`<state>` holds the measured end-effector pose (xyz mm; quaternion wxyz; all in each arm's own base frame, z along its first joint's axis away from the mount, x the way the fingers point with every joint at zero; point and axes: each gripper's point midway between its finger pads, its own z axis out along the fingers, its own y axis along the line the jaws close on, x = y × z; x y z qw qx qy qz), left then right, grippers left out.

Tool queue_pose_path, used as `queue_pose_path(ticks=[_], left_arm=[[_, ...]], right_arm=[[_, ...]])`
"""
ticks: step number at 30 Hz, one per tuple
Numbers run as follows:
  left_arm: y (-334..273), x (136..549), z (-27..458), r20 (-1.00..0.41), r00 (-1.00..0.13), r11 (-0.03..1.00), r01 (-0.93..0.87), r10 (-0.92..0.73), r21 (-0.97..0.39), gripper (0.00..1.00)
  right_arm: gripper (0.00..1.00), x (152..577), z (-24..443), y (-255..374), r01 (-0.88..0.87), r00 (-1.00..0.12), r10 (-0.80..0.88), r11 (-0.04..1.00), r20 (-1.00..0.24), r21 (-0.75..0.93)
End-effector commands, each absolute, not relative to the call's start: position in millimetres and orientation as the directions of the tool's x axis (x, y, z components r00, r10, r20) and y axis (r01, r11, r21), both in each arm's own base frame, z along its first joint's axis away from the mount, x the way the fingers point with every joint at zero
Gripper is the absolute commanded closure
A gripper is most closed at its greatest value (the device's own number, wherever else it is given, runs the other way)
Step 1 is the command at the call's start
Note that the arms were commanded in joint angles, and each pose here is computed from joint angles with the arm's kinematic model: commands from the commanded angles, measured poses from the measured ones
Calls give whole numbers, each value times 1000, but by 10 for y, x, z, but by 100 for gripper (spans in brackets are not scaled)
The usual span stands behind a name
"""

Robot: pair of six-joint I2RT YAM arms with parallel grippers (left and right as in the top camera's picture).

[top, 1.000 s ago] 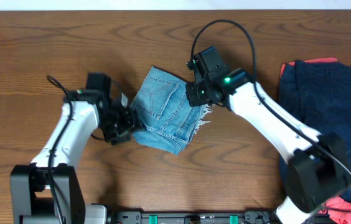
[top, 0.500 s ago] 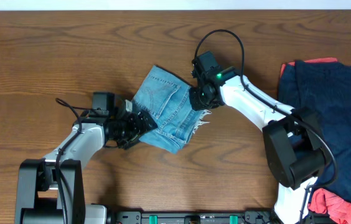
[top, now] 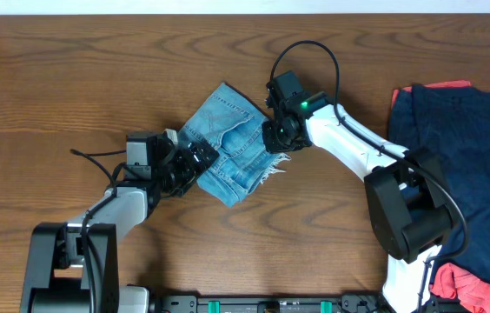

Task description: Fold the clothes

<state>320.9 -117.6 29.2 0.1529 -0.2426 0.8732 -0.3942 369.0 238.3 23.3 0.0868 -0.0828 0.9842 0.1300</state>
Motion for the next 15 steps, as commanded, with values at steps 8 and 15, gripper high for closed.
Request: queue_pose_path(ticks=[8,15], left_arm=[[-1144,3215,127,6,-772,528,-440,-635,-727,15],[-1072,3313,8,-60,-699,549,-503,-713,-668,32]], right_arm=[[73,3304,-153,2587,-216,-976,-207,942,-63,258],[73,3276,-154,2610,-216,-976,-208,942,-58,258]])
